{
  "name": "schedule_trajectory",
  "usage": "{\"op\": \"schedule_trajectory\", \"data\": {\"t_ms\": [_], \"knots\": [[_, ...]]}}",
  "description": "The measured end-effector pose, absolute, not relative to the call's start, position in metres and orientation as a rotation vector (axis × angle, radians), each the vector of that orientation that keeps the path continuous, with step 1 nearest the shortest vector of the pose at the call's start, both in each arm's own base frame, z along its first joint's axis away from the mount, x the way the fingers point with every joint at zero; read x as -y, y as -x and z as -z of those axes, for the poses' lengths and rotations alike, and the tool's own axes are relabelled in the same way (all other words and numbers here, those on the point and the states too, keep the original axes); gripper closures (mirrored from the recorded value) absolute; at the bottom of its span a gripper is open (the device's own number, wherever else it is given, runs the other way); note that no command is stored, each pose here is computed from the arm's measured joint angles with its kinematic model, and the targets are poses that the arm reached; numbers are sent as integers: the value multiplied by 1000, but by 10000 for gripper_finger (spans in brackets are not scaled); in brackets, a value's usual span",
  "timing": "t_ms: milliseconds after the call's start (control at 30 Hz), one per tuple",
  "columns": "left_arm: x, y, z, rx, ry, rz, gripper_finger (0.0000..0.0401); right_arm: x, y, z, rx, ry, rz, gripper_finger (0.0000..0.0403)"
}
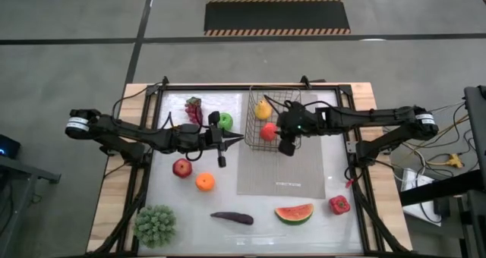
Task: Build produce basket
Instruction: Put the lemon into the wire basket
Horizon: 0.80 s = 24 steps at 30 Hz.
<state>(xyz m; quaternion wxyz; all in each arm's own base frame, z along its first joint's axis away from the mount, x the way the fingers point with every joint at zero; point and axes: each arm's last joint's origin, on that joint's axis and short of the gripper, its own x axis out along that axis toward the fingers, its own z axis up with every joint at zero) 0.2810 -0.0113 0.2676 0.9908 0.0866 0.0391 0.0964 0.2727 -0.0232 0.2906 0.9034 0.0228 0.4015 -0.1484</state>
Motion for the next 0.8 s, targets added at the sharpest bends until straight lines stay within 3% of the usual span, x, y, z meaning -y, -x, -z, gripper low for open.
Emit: {"op": "schedule_trajectory", "data": {"t_ms": [300,800], "knots": [[11,-281,-268,-78,-174,-193,391,28,-275,-299,-778,-191,379,277],[11,-281,-269,-76,-182,-193,391,28,-276,-301,-792,-94,338,290]]}}
